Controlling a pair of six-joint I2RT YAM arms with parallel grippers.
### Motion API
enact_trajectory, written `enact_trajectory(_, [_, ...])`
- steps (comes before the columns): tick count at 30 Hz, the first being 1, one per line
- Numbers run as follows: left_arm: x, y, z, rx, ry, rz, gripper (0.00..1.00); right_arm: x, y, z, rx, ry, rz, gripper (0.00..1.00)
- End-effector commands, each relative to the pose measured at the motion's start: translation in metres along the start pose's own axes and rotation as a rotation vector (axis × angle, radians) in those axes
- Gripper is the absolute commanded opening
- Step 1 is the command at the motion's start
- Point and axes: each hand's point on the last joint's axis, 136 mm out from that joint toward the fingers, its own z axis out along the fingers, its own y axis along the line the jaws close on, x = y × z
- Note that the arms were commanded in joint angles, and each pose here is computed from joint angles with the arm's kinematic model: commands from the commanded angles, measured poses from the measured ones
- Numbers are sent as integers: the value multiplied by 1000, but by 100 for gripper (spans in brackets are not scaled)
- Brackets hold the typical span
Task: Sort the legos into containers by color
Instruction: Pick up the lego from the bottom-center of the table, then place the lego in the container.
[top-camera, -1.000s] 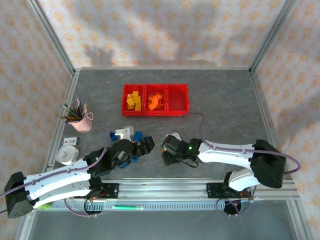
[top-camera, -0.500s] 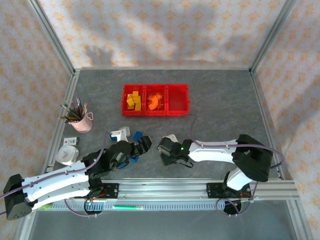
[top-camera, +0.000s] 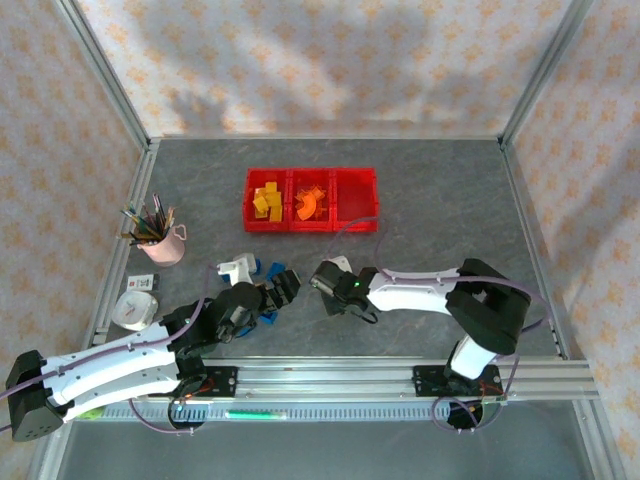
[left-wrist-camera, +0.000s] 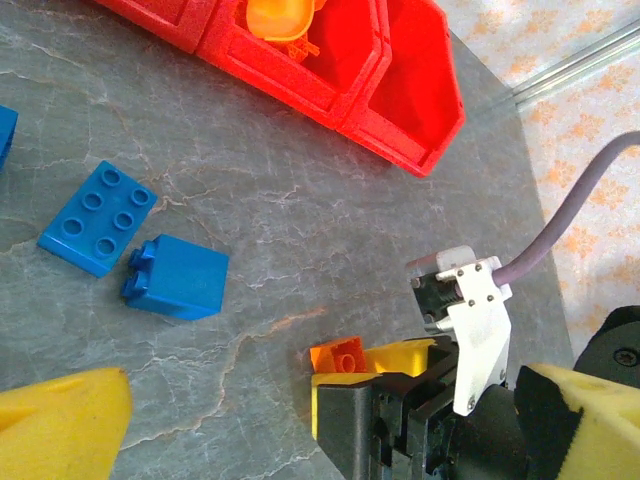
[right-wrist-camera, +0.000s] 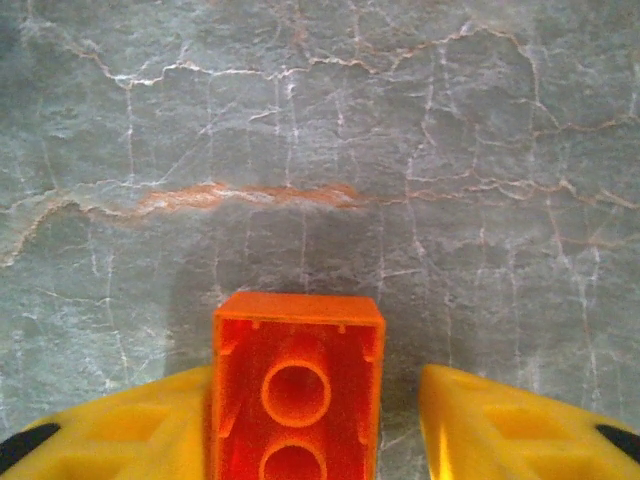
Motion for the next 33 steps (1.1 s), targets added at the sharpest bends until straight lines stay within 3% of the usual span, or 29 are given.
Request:
enact_trajectory(1, [-1,8,0,-29,-19,11,99,-10,1,0,9,-20,13,46])
enact_trajectory(7, [-5,3,0,-30,-33,28,99,-22,7,-10,-27,-43,37,34])
enact_trajectory(13, [-18,-4,-2,-34,-62,46,99,-62,2,-42,-68,-121,88,32])
enact_trajectory(25, [-68,-8,7,-73,-122,79,99,-210,-16,-49,-46,-310,160,32])
enact_trajectory(33, [-90,-3,22,-86,-136,69,99,-293,-39,-17,27,-388,218,32])
